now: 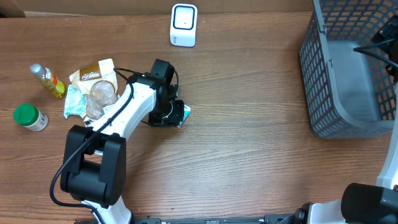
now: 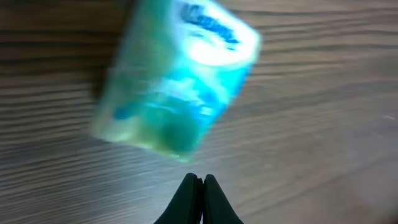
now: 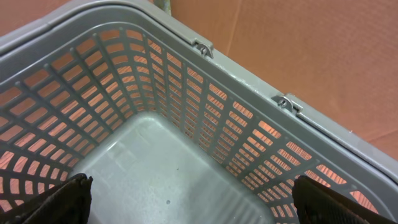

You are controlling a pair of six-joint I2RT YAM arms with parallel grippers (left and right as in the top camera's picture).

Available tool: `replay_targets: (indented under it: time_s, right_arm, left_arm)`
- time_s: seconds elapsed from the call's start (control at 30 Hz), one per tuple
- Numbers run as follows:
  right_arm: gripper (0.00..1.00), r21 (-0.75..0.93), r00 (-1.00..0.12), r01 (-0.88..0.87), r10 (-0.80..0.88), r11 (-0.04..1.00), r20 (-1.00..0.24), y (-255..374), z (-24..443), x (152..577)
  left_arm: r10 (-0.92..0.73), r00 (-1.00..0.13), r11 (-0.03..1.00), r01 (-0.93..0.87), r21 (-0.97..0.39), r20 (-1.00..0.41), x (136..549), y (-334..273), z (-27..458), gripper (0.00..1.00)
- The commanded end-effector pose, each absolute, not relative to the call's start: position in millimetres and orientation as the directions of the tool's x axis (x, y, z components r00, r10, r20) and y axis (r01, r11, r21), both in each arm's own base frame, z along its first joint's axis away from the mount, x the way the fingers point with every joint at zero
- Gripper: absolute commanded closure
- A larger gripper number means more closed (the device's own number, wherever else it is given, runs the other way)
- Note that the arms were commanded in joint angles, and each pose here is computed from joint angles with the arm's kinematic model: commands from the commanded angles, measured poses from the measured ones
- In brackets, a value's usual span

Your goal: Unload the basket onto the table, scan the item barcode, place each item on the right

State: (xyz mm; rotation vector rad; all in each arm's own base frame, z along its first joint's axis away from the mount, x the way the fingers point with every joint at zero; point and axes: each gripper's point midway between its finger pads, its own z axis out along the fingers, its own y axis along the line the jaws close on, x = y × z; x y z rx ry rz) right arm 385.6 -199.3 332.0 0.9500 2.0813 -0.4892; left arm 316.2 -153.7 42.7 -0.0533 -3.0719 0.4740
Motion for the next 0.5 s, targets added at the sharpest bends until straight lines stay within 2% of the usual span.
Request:
replay_targets:
  time_s: [0.0,0.2,0.47]
  right_arm:
    - [0.00,-0.028,-0.408,0.768,0.454,0.640,-0.792,-201.4,336.1,384.9]
    - [0.00,-0.028,-0.408,0.768,0.454,0.640,-0.792,-201.4,336.1,384.9]
    - [0.00,-0.028,-0.408,0.768,0.454,0.640,-0.792,-201.4,336.1,384.9]
  left_arm:
    - [0.089,-0.996,0.919,0.070,-0.389,0.032,311.6,-171.5,46.8,0.96]
    - [0.044,-0.999,0.939,0.034,-0.342,0.020,318.3,-168.2,40.9,0.96]
    - [0.009,-0.999,0.951,-0.007,-0.308,0.052,313.7,-184.9,9.0,0.96]
